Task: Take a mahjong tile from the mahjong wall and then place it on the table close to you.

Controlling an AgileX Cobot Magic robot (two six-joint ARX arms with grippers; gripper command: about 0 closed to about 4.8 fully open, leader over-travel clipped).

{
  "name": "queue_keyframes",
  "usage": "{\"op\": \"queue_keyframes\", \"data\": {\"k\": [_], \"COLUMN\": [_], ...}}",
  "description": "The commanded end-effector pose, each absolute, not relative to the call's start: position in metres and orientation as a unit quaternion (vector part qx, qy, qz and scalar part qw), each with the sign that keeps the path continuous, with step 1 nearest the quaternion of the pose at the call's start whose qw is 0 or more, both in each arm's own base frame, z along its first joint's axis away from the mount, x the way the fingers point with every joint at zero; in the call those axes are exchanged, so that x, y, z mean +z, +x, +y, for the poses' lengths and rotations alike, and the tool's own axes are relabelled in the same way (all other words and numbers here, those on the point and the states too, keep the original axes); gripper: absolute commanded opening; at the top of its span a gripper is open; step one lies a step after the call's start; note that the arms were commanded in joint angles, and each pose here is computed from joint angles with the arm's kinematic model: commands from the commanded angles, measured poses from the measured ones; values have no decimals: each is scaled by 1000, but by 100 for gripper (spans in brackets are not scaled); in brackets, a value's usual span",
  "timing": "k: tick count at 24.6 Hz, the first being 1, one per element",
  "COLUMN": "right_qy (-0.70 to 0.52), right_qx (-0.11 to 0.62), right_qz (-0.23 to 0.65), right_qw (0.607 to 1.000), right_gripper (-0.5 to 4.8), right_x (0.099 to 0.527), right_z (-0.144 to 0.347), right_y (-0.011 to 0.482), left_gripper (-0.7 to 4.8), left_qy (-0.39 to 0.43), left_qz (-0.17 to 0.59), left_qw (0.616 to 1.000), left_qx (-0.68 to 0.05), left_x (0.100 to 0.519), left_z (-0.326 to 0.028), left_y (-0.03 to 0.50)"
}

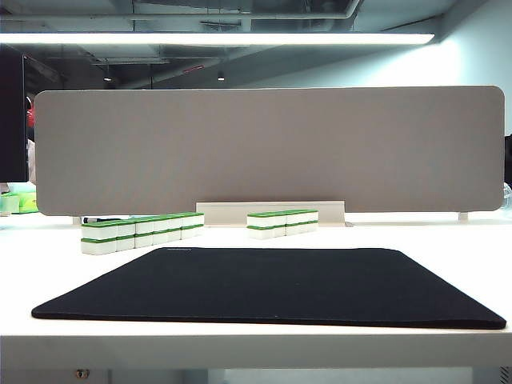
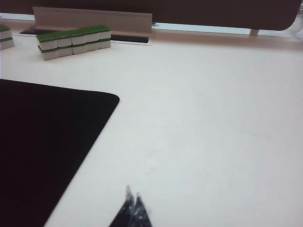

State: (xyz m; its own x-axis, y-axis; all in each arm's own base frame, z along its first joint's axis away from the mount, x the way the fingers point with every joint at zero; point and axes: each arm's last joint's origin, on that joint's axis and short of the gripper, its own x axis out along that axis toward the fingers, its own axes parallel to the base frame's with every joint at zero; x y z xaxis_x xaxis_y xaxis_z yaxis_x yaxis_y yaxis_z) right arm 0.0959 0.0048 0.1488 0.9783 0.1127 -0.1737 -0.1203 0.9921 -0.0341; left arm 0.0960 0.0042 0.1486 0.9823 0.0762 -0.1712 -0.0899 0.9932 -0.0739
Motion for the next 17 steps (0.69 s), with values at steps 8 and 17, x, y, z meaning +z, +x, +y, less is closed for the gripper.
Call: {"op": "queue_keyframes", "data": {"k": [8, 17], "right_qy": [-22, -21], "right_qx": [54, 53], "right_qz": [65, 52], "right_qw": [996, 997], "right_gripper": [-1, -1], "right_x": [153, 157], "right_z": [5, 5], "right_y": [96, 96], "left_gripper": [-4, -2], "left_qy": [-43, -45], "left_qz": [59, 64], "left_qw": [997, 997], "left_qx": [27, 5], "left_x": [167, 181], "left_z": [3, 2], "left_y": [93, 88]}}
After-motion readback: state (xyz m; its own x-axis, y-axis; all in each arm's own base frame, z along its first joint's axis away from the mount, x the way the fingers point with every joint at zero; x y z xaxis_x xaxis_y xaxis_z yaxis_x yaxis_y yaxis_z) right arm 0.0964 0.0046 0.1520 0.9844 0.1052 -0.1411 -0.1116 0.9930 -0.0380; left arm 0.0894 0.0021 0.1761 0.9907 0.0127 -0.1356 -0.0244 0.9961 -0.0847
